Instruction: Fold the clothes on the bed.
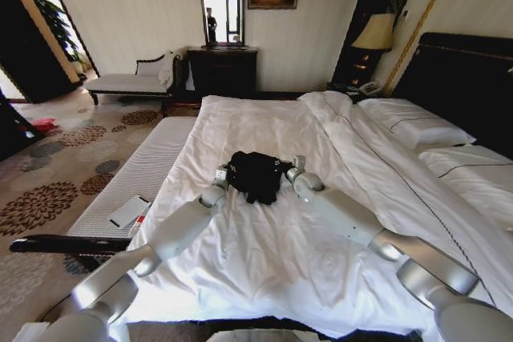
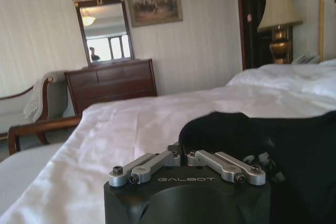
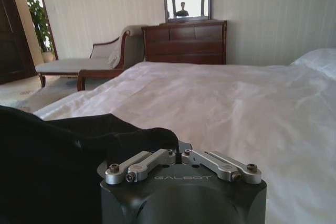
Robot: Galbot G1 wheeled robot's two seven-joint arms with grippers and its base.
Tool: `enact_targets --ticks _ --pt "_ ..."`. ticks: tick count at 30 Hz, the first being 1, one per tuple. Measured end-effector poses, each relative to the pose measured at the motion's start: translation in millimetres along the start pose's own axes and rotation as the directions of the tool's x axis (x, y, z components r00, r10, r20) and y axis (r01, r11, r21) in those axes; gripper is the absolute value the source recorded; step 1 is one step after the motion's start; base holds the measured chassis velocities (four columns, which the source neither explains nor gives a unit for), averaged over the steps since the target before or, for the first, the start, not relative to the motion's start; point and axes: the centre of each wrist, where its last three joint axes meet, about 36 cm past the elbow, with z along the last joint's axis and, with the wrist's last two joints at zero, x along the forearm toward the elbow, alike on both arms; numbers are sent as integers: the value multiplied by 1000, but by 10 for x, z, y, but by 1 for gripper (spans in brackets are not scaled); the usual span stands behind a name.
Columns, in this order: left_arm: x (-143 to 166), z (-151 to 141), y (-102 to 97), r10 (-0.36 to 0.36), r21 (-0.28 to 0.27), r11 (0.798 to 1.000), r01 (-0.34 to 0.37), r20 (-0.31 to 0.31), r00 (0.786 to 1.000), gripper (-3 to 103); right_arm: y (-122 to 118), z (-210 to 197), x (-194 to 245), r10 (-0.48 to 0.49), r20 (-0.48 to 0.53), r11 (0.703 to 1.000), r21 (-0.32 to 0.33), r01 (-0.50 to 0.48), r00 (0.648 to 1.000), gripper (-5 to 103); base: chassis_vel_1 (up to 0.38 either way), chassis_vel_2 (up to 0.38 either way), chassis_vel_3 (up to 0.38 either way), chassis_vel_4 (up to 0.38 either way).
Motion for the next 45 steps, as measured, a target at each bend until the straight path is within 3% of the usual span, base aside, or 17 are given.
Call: enact_targets --ticks 7,9,13,17,22,27,31,34,36,41,45 --pt "360 -446 138 44 -52 998 -38 120 992 0 -78 -260 379 -30 75 998 60 25 997 0 0 0 0 0" --pt "503 -731 168 71 -58 996 -62 166 984 0 -55 -490 557 -60 124 995 87 50 990 0 0 0 0 0" --pt "658 -927 218 96 -66 994 -85 196 976 0 -28 -658 697 -76 159 993 99 60 984 0 0 0 0 0" --pt "1013 -1279 487 106 -82 993 -88 245 964 0 -101 -966 1097 -80 228 990 129 51 970 0 0 0 0 0" --pt "1234 -1476 653 104 -90 993 -82 275 956 0 -211 -1089 1342 -62 262 990 140 26 963 0 0 0 0 0" --pt "1666 -1764 812 114 -78 993 -94 320 941 0 -287 -1334 1868 -58 336 981 194 -8 940 0 0 0 0 0" --pt "2148 -1988 782 167 -106 985 -137 367 915 0 -248 -1655 2399 -84 418 966 256 -29 905 0 0 0 0 0" --pt "2322 -2085 765 190 -123 980 -153 389 902 0 -213 -1758 2629 -109 438 954 300 -31 892 0 0 0 0 0" --pt "2506 -2202 753 214 -149 975 -166 414 885 0 -110 -1903 2841 -149 458 934 356 -27 876 0 0 0 0 0" --pt "2870 -2455 752 259 -195 962 -188 449 855 0 91 -2208 3174 -203 509 911 410 -28 837 0 0 0 0 0" --pt "3035 -2585 834 247 -208 964 -167 463 851 0 203 -2321 3347 -226 524 906 423 -21 821 0 0 0 0 0"
